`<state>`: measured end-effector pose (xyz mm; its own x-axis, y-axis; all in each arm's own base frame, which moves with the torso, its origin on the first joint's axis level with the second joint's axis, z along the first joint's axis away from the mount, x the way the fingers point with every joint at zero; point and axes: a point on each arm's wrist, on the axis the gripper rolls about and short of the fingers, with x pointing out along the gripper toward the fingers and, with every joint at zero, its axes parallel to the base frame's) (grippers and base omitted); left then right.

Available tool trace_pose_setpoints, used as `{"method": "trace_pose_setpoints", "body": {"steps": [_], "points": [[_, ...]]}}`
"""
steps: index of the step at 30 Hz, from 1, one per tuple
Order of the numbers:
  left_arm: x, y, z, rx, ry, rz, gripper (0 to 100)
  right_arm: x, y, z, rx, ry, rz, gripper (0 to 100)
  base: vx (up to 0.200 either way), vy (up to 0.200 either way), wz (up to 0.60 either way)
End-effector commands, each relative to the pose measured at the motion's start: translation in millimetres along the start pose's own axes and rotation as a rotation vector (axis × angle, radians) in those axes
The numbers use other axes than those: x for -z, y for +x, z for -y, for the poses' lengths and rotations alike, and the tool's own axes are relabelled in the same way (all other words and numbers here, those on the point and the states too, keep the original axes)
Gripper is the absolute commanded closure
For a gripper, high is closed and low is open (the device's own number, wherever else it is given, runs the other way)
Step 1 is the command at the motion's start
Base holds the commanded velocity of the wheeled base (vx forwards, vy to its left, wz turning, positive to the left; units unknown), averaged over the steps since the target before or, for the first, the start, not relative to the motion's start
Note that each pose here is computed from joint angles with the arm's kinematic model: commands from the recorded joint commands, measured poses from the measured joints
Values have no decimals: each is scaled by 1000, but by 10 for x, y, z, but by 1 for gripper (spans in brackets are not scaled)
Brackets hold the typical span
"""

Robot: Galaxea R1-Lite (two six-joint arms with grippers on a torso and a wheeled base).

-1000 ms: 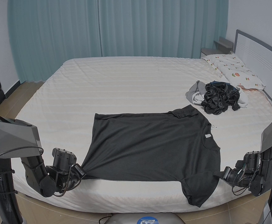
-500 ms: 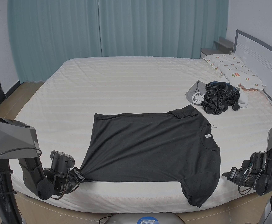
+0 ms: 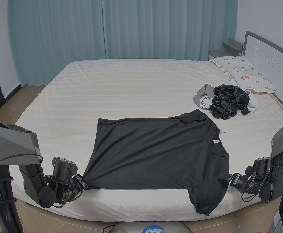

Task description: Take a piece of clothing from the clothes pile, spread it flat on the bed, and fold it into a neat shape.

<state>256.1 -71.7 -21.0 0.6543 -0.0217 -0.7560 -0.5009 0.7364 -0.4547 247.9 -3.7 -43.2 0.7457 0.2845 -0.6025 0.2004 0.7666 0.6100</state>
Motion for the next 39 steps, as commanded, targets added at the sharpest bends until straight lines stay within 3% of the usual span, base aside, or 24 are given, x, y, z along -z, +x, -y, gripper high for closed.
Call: {"method": "trace_pose_setpoints", "body": {"steps": [1,2,3,14,18,32,39], "points": [[6,6,-3,4,0,-11,100,-47,69,-27,-22,1,25,0,0,0,0],[5,0,1,12,0,-19,100,-47,77,-24,-22,6,25,0,0,0,0],[6,0,2,15,0,-24,100,-57,98,-21,-21,6,31,100,0,0,0],[12,-10,-22,8,0,-30,100,-38,83,50,27,7,37,100,0,0,0],[32,-29,-44,17,5,-64,100,-54,-71,84,60,-37,51,100,0,0,0],[43,-296,-109,-83,113,-150,100,-252,-409,171,105,-97,158,100,0,0,0],[75,-263,-112,-91,121,-164,100,-194,-426,211,126,-132,127,100,0,0,0]]}}
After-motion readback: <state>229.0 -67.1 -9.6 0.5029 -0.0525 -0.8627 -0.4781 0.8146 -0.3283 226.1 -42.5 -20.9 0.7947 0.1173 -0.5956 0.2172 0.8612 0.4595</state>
